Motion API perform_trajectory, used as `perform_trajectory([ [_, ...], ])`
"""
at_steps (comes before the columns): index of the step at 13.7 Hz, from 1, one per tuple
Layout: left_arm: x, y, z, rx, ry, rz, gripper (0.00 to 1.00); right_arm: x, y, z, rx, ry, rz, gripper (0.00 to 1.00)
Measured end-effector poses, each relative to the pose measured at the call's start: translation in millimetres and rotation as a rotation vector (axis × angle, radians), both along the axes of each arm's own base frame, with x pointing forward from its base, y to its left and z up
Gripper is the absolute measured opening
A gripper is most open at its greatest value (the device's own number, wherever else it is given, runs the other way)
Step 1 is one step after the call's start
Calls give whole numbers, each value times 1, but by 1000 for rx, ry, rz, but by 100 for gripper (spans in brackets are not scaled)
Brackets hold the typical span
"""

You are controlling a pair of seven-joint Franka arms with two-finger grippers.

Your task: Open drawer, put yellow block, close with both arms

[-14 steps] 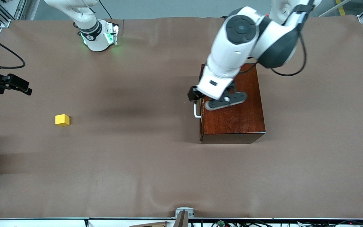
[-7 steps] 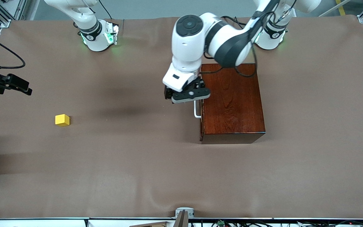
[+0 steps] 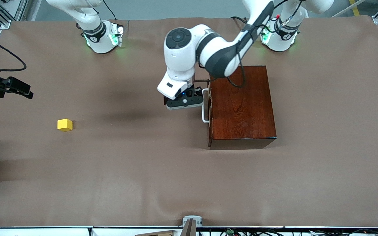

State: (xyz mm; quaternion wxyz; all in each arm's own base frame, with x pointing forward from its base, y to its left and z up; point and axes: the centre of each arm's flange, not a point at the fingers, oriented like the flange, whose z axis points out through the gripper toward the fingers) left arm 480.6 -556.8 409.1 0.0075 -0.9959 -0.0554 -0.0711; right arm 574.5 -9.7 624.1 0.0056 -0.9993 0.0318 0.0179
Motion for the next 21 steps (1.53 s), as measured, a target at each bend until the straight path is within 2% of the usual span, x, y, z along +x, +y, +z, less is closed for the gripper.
perform_trajectory([
  [5, -34, -16, -26, 129, 61, -79, 100, 0, 0, 0, 0, 0, 0, 100],
  [7, -40, -17, -39, 181, 80, -87, 100, 0, 0, 0, 0, 0, 0, 100],
  [13, -29, -9, -84, 300, 78, -140, 100, 0, 0, 0, 0, 0, 0, 100],
  [21, -28, -7, -115, 334, 103, -139, 100, 0, -1, 0, 0, 0, -2, 100],
])
